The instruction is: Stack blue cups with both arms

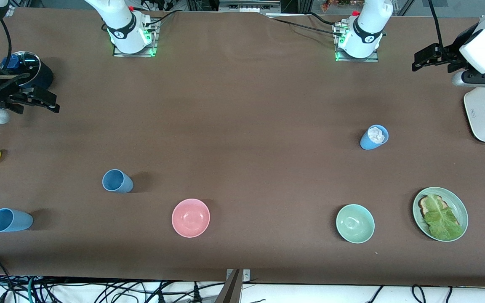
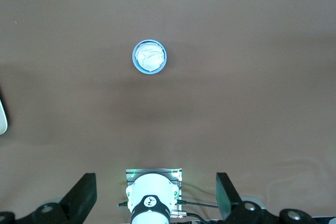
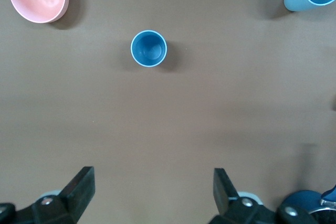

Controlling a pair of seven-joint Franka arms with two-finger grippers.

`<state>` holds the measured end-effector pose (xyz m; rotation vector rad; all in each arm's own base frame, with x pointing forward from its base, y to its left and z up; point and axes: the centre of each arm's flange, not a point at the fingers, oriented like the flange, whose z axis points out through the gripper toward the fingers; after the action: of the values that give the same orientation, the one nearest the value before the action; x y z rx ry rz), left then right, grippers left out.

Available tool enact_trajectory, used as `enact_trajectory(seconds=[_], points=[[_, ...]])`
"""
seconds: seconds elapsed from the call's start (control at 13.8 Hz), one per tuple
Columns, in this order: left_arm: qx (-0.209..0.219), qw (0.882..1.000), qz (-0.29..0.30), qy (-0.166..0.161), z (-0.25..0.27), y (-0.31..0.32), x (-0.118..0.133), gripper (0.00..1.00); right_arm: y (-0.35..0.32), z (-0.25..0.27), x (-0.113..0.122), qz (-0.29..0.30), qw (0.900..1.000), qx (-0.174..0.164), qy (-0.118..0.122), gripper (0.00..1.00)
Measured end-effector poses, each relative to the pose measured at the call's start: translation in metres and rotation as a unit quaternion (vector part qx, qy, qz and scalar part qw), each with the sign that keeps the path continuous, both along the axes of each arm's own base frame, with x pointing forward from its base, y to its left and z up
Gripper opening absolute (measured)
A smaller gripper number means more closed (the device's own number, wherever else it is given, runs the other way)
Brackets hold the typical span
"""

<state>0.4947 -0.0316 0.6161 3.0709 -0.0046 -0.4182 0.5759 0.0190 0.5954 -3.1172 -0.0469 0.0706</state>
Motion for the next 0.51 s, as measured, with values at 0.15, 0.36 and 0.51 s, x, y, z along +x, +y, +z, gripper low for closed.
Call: enact_trajectory(seconds=[0.15,0.36,0.51], points=[[0.0,1.0,0.001,0.001,-0.0021,0.001,0.0015,1.0,-0.0006,0.0024,-0.0016,-0.001,1.0,-0.002,-0.002,1.0],[0.0,1.0,0.002,0.004,-0.0049,0.0018,0.0031,1.0,-0.0006,0.0067,-0.0053,-0.003,1.0,-0.001,-0.01,1.0],[0.0,1.0,0.002,0.004,-0.0053,0.0018,0.0034,1.0,0.0002,0.0073,-0.0054,-0.002,1.0,-0.001,-0.012,1.0]])
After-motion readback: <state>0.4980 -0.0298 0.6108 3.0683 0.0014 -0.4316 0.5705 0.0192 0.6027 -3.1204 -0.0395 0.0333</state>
